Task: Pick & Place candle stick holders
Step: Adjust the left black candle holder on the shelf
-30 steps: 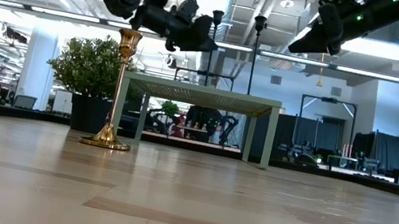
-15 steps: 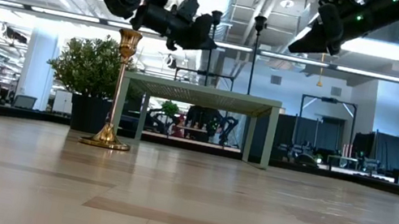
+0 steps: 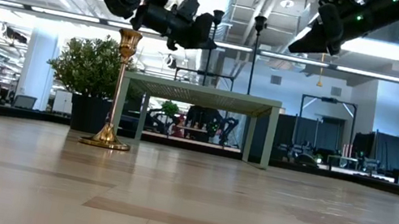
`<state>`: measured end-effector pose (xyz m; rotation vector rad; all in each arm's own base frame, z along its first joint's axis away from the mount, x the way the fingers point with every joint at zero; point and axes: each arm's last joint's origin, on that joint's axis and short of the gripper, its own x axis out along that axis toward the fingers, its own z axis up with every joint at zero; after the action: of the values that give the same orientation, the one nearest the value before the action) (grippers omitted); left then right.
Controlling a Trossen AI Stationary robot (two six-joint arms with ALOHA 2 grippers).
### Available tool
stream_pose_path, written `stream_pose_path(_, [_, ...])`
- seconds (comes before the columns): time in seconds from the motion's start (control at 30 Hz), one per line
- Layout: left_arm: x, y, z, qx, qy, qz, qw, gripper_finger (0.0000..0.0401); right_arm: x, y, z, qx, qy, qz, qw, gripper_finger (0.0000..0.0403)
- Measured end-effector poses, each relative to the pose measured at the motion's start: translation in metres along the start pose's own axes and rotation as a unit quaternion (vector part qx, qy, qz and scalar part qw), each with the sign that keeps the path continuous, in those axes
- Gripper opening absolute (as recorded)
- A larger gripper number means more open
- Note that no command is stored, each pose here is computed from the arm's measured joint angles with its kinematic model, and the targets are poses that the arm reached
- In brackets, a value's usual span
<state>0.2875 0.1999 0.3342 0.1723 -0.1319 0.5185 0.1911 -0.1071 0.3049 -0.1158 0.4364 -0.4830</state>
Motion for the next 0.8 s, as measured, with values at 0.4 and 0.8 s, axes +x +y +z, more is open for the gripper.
stream_pose_path(0.4, [-0.005,-0.001,0.004,-0.024,0.016,-0.013,1.0,0.0014,0.0,0.0,0.0,0.004,0.0,0.0,1.0,0.0069])
stream_pose_path(0.8, [-0.033,-0.001,0.036,-0.024,0.03,-0.015,0.999,0.0014,0.0,-0.003,0.0,0.007,-0.001,-0.007,1.0,0.0069])
